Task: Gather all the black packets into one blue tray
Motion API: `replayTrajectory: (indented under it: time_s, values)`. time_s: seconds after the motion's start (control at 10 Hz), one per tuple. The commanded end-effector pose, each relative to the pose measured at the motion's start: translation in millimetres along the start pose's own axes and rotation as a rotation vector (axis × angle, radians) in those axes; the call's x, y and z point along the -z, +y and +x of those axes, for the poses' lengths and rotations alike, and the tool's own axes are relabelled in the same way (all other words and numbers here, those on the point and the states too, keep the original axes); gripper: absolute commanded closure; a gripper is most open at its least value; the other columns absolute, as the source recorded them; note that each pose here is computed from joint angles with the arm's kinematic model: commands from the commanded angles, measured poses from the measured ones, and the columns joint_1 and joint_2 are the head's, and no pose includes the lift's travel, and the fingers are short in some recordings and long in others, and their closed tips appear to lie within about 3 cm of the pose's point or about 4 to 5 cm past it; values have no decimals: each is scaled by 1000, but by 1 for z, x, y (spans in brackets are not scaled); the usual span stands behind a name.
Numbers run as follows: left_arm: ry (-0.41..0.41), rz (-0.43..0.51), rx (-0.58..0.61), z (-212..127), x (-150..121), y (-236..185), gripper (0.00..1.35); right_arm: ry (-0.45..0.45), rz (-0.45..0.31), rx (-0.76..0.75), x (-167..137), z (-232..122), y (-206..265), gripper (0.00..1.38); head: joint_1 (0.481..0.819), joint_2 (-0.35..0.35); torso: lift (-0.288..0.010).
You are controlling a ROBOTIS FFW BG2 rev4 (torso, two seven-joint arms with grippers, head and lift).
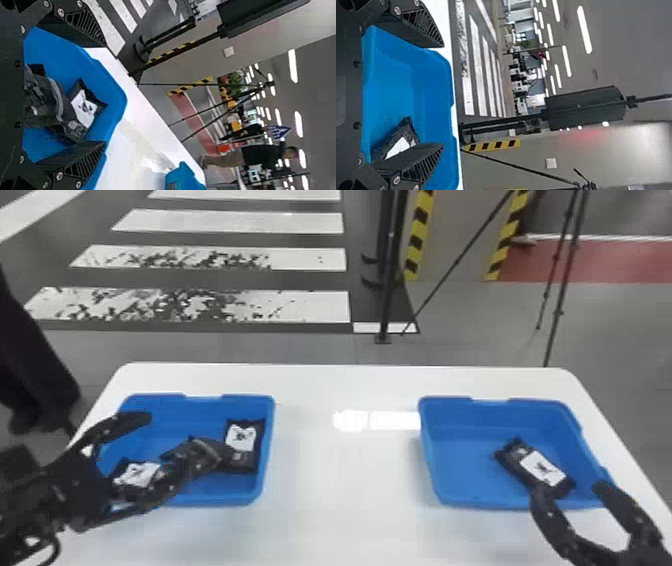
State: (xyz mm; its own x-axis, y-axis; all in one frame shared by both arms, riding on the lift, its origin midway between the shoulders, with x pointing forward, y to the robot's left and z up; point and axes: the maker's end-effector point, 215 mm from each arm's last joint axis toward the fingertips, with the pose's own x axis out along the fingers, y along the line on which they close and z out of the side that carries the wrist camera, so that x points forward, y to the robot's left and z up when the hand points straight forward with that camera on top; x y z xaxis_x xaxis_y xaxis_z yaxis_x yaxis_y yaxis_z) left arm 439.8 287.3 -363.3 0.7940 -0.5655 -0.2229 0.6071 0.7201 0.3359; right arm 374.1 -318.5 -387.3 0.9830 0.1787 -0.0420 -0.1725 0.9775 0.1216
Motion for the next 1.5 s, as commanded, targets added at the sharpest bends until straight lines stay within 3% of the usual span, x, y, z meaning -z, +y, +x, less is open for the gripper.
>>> replayTrajectory:
  time_s: [0.0, 0.4, 0.6, 0.9, 1.4]
  values:
    - [-77, -69, -37, -33, -24, -20, 165, 81, -73, -2, -8, 4, -6, 136, 695, -40, -110]
    - [-183, -231, -214, -106, -59, -37, 183, 281, -61, 10, 22, 6, -28, 140, 695, -68, -110]
    - [-200, -281, -208, -103, -59, -45, 190, 357, -68, 11, 34, 22, -38, 140, 695, -70, -110]
    - [-268, -353, -196, -101, -71, -53, 213, 391, -13, 3, 47, 43, -43, 140, 695, -97, -110]
    - [-283, -384, -150, -86, -76, -65, 216, 447, 55, -34, 80, 82, -47, 140, 695, -112, -110]
